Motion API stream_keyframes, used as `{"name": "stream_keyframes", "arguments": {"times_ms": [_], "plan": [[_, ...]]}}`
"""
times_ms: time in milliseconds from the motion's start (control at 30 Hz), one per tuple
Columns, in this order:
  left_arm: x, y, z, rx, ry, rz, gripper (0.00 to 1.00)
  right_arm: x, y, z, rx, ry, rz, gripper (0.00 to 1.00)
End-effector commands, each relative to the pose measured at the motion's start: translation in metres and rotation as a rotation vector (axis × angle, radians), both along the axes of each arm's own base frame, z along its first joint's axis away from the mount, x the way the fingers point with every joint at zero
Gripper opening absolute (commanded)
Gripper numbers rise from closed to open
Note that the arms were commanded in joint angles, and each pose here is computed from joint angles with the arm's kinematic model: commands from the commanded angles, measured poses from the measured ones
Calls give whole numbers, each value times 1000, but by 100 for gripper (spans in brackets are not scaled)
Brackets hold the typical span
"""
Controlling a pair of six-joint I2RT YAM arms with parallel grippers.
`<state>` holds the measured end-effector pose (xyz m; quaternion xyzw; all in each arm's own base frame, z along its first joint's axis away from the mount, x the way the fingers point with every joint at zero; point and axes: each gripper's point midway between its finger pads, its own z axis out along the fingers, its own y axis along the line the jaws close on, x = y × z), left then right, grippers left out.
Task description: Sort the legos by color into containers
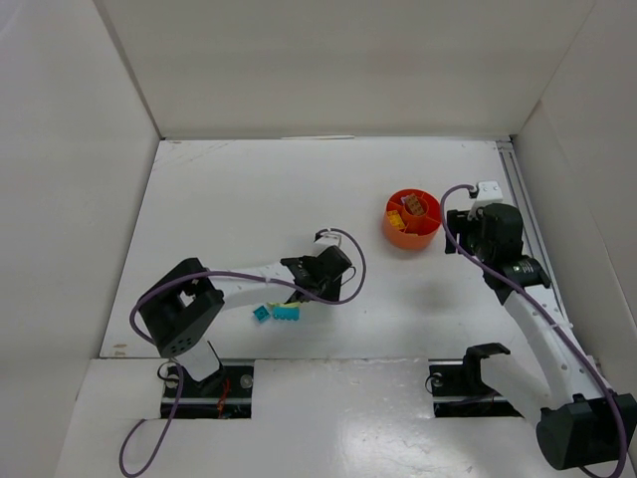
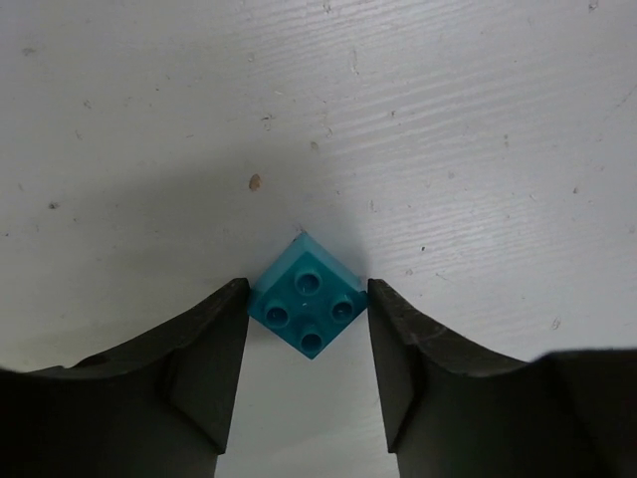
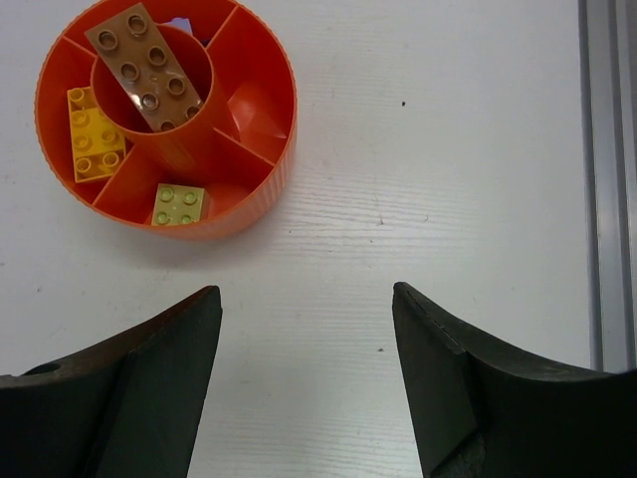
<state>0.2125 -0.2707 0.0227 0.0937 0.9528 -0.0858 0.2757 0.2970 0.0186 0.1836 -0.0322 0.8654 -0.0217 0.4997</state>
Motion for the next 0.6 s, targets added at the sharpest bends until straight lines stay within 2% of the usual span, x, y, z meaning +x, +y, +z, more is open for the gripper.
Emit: {"name": "stream_keyframes", "arguments": {"times_ms": [0, 100, 200, 233, 333, 400, 467, 500, 567], "plan": [[3, -9, 7, -10, -17, -2, 42, -1, -1, 3, -1, -10, 5, 74], [6, -13, 16, -38, -35, -2, 36, -3, -2, 1, -9, -8, 10, 74], [10, -18, 27, -65, -60, -12, 36, -5, 0, 7, -8, -29, 25, 74], [12, -21, 32, -64, -73, -30, 33, -5, 0, 7, -8, -29, 25, 74], [23, -41, 62, -139, -136, -81, 30, -11, -5, 13, -16, -48, 7, 74], [32, -58, 90, -184, -201, -151, 30, -17, -19, 9, -29, -25, -64, 74], [40, -75, 119, -241, -269, -207, 30, -30, -43, 5, -15, 4, -246, 76], [47, -87, 146, -267, -320, -253, 30, -34, -46, 6, -16, 6, -265, 76], [55, -105, 157, -271, -344, -305, 30, -39, -56, 5, -10, 9, -314, 77]]}}
